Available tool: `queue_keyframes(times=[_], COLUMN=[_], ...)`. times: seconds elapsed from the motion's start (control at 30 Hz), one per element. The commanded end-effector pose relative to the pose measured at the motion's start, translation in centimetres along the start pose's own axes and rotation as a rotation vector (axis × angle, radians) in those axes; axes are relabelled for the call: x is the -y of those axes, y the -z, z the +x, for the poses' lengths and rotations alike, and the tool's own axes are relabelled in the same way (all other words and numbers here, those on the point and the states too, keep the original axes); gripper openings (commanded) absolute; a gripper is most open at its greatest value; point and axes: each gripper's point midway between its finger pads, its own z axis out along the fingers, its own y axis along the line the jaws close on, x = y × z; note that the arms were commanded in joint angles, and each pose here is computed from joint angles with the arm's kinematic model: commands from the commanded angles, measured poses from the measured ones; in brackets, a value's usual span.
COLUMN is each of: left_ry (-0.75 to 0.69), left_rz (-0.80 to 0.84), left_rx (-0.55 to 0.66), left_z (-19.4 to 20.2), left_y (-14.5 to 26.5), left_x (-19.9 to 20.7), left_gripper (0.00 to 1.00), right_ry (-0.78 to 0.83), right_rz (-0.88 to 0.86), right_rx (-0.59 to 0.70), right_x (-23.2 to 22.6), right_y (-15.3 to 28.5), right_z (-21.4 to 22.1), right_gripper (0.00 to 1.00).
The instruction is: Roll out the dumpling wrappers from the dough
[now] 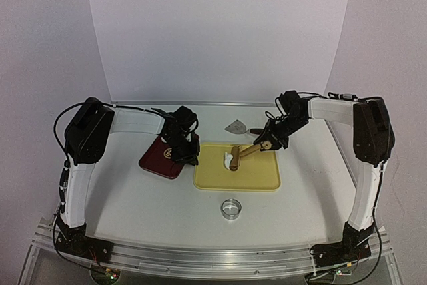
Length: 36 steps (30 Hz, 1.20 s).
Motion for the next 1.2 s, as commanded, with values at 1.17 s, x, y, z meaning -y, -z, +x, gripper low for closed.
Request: queue_keyframes(times=[1.17], left_ry=[-0.031], left_rz=[0.011], left_rx=[0.075], left_z=[-3.1], left_y=[0.2], left_x=[-0.2], left_gripper=[0.00], right_ry=[-0.033], right_rz=[0.915], right_rx=[0.166], right_x=[18.1], right_y=[4.6], right_z=[-1.1], right_gripper=[0.00])
